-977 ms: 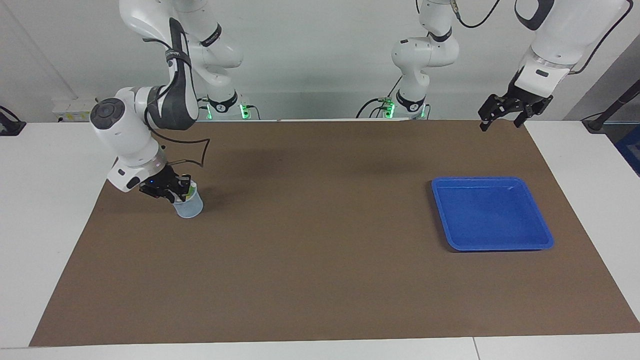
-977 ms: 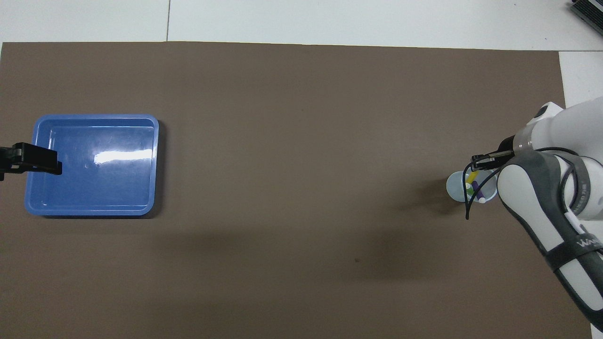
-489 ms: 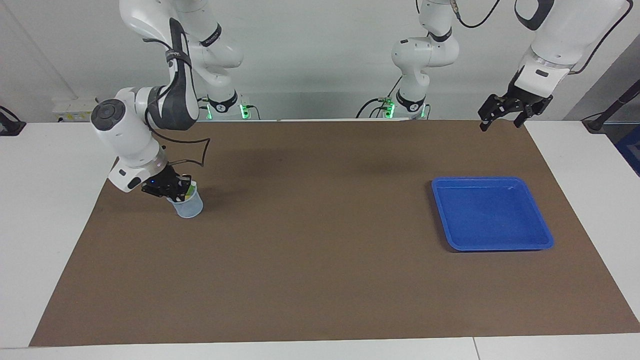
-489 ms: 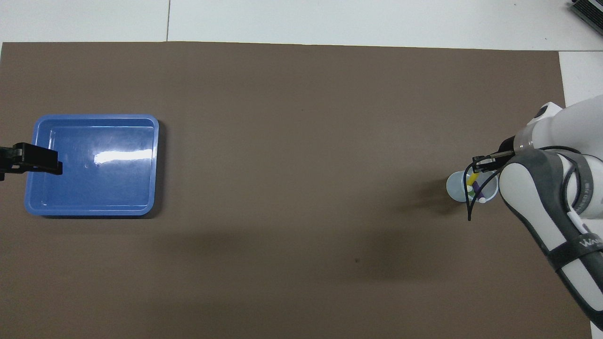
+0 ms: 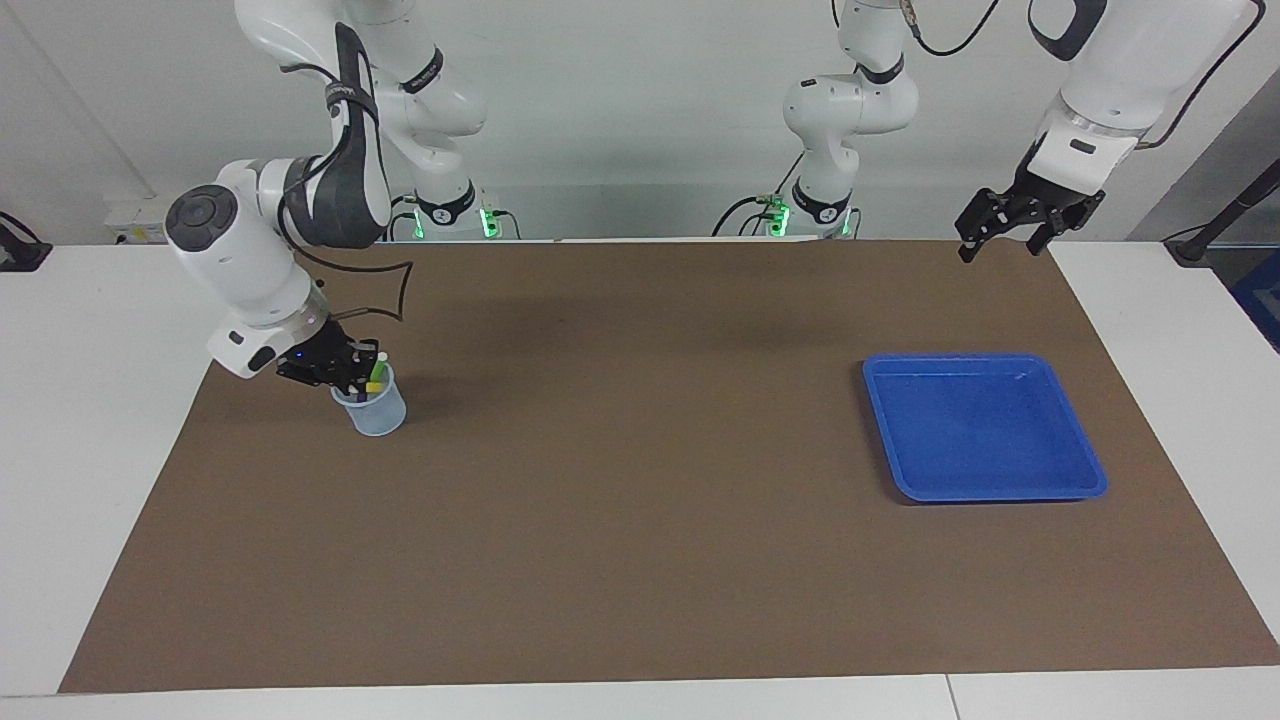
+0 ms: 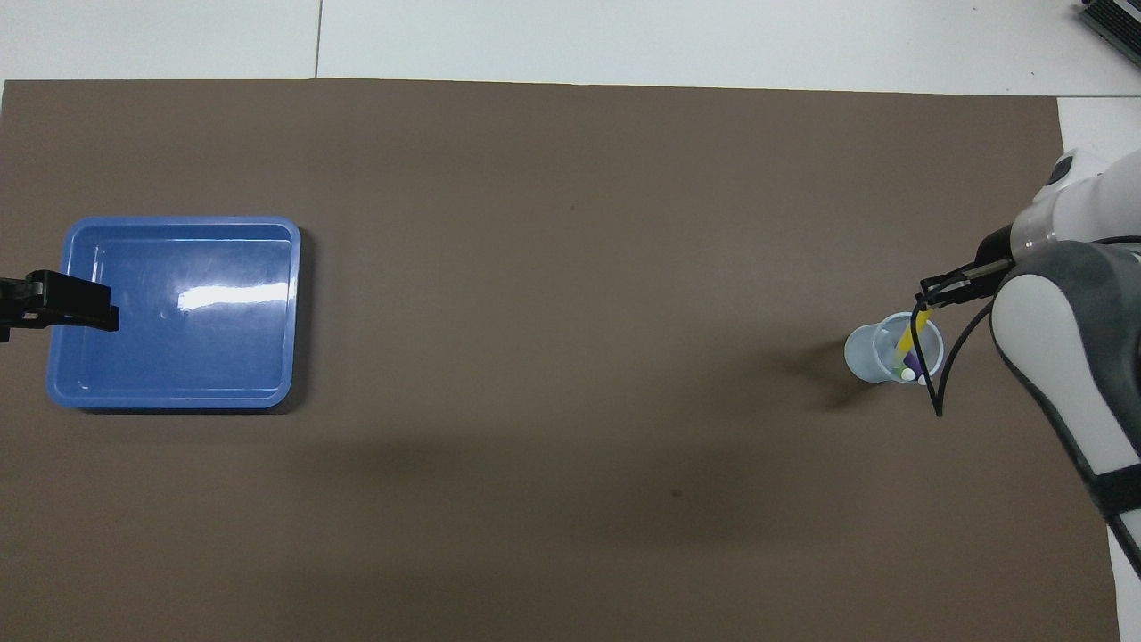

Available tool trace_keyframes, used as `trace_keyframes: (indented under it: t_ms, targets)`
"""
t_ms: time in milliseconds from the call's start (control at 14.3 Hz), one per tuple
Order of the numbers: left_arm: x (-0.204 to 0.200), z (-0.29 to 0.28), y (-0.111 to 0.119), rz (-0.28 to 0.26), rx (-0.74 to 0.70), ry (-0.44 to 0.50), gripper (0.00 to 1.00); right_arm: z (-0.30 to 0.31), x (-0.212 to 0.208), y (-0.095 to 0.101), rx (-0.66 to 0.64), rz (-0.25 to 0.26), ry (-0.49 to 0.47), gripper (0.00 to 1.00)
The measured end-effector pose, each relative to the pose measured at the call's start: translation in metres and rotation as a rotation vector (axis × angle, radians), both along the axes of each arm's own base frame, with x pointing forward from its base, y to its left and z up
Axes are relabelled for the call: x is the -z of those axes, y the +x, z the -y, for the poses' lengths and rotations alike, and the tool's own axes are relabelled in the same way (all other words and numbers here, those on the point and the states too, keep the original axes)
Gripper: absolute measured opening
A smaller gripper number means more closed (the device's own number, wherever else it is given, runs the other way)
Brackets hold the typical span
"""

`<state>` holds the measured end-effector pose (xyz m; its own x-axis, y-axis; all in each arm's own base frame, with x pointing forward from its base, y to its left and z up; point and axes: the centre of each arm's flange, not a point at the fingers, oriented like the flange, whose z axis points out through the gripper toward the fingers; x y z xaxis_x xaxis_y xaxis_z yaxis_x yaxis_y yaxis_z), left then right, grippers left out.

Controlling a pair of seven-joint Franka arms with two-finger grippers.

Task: Right arm passes pens to left for tray arrangement
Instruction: 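Lower the right gripper into the cup and grasp the yellow pen, then lift the yellow pen with the right gripper while the left gripper approaches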

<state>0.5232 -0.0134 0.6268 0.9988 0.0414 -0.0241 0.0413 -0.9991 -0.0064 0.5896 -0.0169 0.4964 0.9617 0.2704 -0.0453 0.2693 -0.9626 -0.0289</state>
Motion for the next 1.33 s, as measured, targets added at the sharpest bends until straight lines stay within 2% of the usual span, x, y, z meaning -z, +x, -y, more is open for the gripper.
trace_keyframes:
  t_ms: [279,419,558,698,838,977,1117,1187,1326]
  targets:
    - [-0.001,-0.001,0.001,0.007,-0.002,0.0,1.0,-0.059,-0.056,0.001,-0.111,0.053,-0.026,0.18]
    - [0.0,-0.002,0.001,0.007,-0.004,0.0,1.0,-0.09,-0.063,0.0,-0.089,0.074,-0.013,0.18]
    - [0.001,-0.001,0.001,0.004,-0.004,-0.008,1.0,-0.12,-0.066,-0.001,0.012,0.095,0.066,0.18]
    - [0.001,0.002,0.001,0.003,-0.01,-0.032,1.0,-0.146,-0.07,0.001,0.178,0.1,0.201,0.18]
    - [0.0,0.002,0.001,0.01,-0.081,-0.037,1.0,-0.171,-0.073,0.004,0.336,0.116,0.301,0.18]
    - [-0.003,0.005,0.002,0.028,-0.194,-0.039,1.0,-0.197,-0.071,0.002,0.463,0.117,0.355,0.18]
    - [-0.012,0.009,0.002,0.052,-0.234,-0.044,1.0,-0.23,-0.064,-0.004,0.571,0.122,0.401,0.18]
    - [-0.016,0.012,0.0,0.051,-0.239,-0.06,1.0,-0.249,-0.059,-0.008,0.621,0.138,0.428,0.18]
    - [-0.017,0.017,-0.008,0.01,-0.248,-0.143,1.0,-0.288,-0.05,-0.022,0.699,0.163,0.481,0.18]
